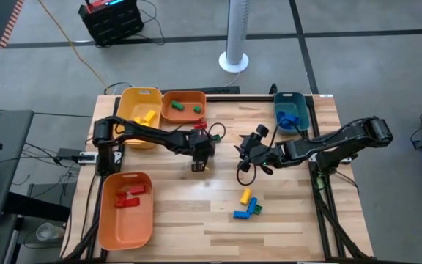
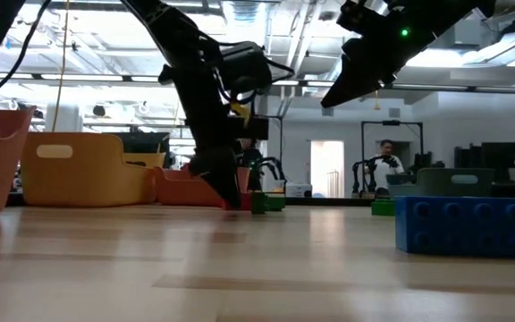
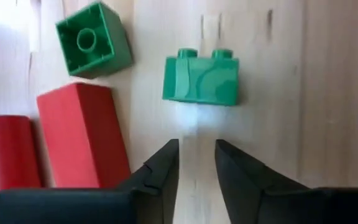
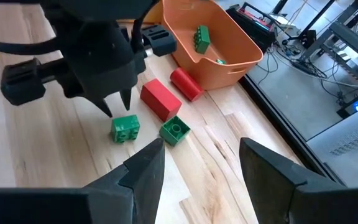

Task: Sort blocks
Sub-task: Put the green game piece into the top orange bin

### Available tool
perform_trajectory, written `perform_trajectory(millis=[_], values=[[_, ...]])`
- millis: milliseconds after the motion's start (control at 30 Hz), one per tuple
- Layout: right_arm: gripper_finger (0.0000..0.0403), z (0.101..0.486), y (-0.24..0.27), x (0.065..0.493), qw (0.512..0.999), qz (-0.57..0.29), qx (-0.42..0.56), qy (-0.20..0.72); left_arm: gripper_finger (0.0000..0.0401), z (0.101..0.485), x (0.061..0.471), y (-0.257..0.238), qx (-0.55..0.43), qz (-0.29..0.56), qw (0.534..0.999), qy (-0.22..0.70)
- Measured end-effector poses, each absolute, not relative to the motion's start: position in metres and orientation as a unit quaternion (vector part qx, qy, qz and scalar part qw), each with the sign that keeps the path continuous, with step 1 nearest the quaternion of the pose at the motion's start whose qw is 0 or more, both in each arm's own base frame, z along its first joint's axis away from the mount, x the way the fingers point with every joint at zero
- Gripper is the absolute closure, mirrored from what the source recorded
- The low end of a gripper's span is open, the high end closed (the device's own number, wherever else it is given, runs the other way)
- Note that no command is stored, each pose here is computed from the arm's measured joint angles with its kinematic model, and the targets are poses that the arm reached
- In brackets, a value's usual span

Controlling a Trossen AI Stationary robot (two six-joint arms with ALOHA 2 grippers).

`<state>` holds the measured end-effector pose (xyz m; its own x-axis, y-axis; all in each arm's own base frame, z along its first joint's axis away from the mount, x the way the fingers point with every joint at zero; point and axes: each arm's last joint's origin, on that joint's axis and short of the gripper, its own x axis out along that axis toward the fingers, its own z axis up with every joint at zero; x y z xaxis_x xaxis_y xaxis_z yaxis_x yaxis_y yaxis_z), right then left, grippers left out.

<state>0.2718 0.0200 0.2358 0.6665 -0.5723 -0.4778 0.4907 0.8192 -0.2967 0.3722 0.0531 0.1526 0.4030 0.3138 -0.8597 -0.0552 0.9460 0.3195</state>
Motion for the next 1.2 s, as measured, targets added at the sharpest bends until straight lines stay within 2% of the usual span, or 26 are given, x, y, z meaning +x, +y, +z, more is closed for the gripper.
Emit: perform_trajectory(millis=[100,400,567,767,1200], values=[[0.0184,0.236,0.020,0.272,0.911,-0.292,-0.070,0.283,0.0267,0.158,0.372,0.052,0.109,0.095,0.838,0.527],[0.0184,0.237,0.020,0.273,0.914,-0.286,-0.066,0.281,0.0130,0.165,0.377,0.053,0.106,0.071,0.852,0.508],[0.0184,0.237,0.020,0.273,0.915,-0.285,-0.067,0.278,0.0086,0.164,0.380,0.061,0.100,0.071,0.861,0.494],[0.0184,0.238,0.020,0.274,0.916,-0.285,-0.066,0.275,0.0084,0.166,0.385,0.063,0.100,0.047,0.882,0.458],[0.0184,0.238,0.021,0.274,0.916,-0.284,-0.067,0.274,0.0143,0.159,0.388,0.063,0.110,0.042,0.882,0.456]])
